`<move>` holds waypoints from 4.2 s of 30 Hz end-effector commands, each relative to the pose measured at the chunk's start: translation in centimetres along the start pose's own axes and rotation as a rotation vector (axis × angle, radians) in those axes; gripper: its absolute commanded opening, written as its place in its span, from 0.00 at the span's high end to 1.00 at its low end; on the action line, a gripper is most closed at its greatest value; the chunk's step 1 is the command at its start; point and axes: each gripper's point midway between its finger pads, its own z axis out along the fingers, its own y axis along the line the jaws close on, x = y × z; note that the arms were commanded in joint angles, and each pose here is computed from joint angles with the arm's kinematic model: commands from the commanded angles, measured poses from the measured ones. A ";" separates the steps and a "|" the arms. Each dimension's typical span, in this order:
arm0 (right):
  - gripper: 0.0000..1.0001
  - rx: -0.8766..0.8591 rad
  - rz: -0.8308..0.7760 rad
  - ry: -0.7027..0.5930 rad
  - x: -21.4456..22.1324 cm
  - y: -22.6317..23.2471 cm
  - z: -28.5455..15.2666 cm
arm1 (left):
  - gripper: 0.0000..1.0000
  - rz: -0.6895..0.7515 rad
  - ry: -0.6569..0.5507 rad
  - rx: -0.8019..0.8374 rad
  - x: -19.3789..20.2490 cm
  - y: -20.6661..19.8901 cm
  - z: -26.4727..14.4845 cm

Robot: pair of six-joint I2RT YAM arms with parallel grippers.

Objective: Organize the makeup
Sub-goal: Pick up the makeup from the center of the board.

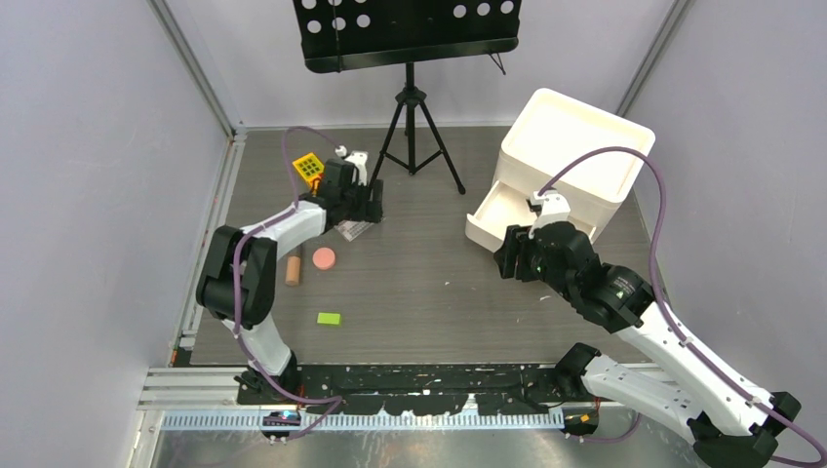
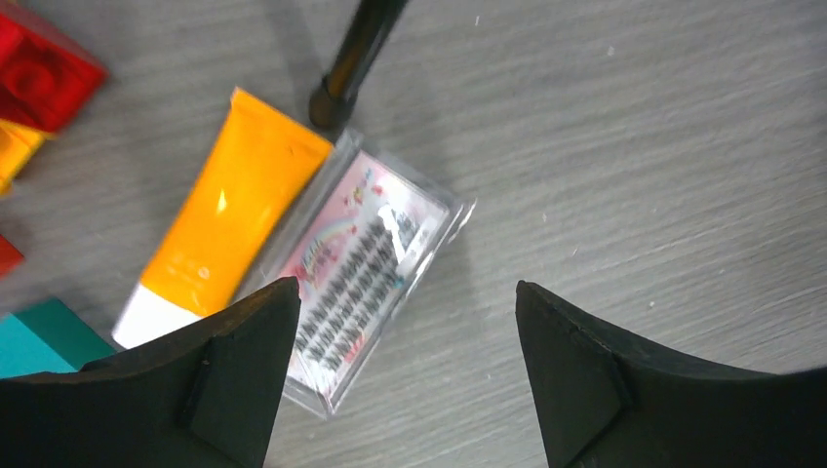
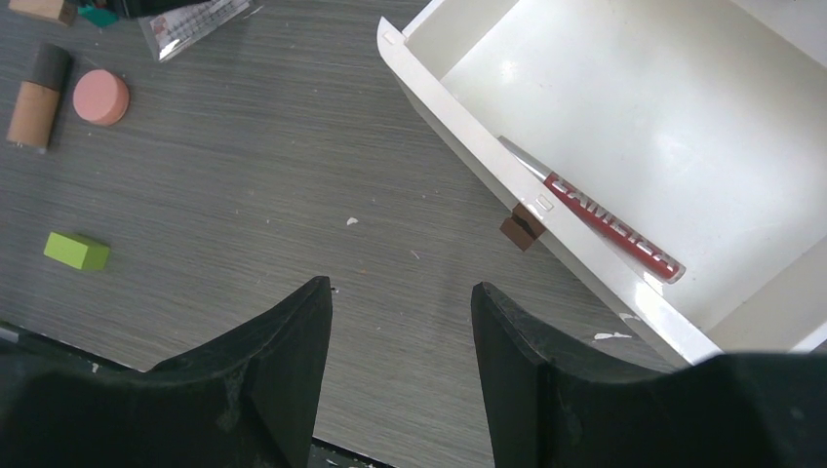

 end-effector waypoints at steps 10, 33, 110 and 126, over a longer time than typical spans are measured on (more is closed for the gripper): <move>0.40 -0.020 0.024 -0.052 -1.1 0.2 -1.0 | 0.17 0.018 -0.029 0.101 -2.8 0.4 2.4; 0.40 -0.026 0.031 -0.049 -0.9 0.2 -1.2 | 0.16 -0.040 0.117 0.014 0.4 2.4 2.9; 0.37 0.352 -0.038 -0.200 -5.8 -5.3 -1.2 | 0.49 0.042 0.036 -0.114 6.0 -6.9 -3.1; 0.26 0.807 0.186 -0.367 -10.2 -8.8 3.9 | 0.48 0.014 -0.035 0.008 5.8 -7.7 -7.6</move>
